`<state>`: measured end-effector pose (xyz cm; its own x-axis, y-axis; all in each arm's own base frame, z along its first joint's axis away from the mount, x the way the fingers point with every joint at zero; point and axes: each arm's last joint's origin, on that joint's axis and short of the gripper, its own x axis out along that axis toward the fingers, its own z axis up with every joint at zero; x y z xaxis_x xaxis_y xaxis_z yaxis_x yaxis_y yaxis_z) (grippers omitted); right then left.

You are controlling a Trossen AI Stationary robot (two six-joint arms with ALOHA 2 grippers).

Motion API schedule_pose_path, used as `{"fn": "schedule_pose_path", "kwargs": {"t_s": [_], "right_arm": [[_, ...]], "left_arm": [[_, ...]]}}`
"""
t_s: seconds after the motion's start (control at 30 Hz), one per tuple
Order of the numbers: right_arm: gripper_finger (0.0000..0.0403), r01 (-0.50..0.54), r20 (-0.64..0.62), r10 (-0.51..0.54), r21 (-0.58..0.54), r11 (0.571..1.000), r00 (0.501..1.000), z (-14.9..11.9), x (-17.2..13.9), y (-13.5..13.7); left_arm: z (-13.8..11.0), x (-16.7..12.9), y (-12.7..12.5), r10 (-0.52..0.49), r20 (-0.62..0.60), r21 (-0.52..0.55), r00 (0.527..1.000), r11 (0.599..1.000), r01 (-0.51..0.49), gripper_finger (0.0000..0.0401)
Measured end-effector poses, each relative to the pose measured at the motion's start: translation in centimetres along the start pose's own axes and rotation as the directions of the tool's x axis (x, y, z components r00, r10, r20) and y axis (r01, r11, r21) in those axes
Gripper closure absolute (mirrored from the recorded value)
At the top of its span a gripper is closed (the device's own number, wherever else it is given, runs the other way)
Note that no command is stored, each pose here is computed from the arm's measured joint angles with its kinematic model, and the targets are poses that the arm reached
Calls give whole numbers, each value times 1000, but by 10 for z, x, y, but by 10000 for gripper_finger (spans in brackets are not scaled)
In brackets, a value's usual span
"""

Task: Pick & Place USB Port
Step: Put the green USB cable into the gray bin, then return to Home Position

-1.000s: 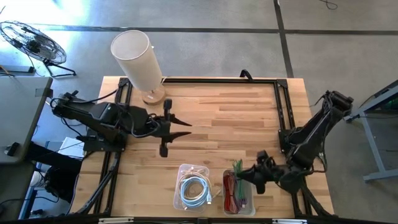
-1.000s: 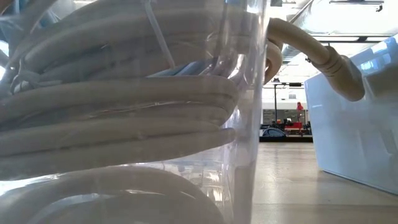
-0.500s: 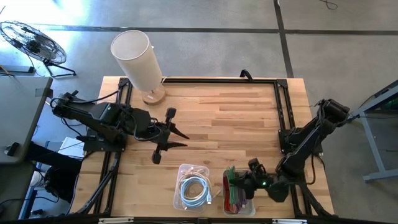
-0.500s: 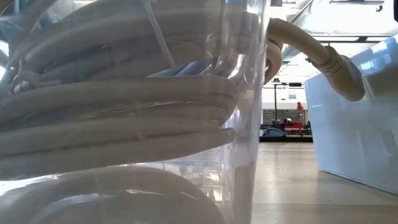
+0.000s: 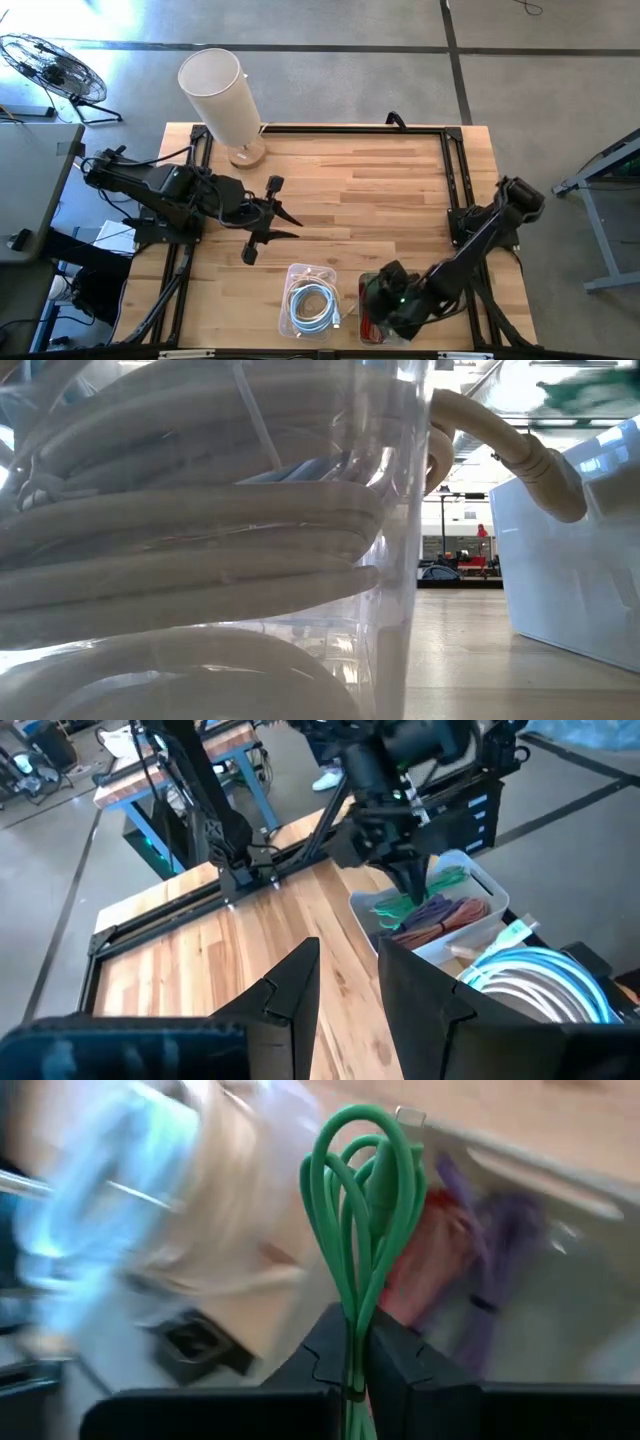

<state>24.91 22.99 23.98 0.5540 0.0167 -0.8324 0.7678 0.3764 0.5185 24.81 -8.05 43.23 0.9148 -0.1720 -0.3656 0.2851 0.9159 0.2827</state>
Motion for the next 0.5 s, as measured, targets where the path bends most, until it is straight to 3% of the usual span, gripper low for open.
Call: {"fn": "schedule_pose_path", "kwargs": {"t_s": [0.23, 0.5], "right_arm": [[394, 297, -95, -293, 33, 954, 951, -11, 20, -12], [324, 289, -70, -289, -1, 957, 955, -5, 25, -12]], "left_arm": [[-2, 0, 0, 2, -20, 13, 1000, 1000, -2, 300], [-4, 0, 0, 5, -39, 37, 999, 999, -4, 300]]}}
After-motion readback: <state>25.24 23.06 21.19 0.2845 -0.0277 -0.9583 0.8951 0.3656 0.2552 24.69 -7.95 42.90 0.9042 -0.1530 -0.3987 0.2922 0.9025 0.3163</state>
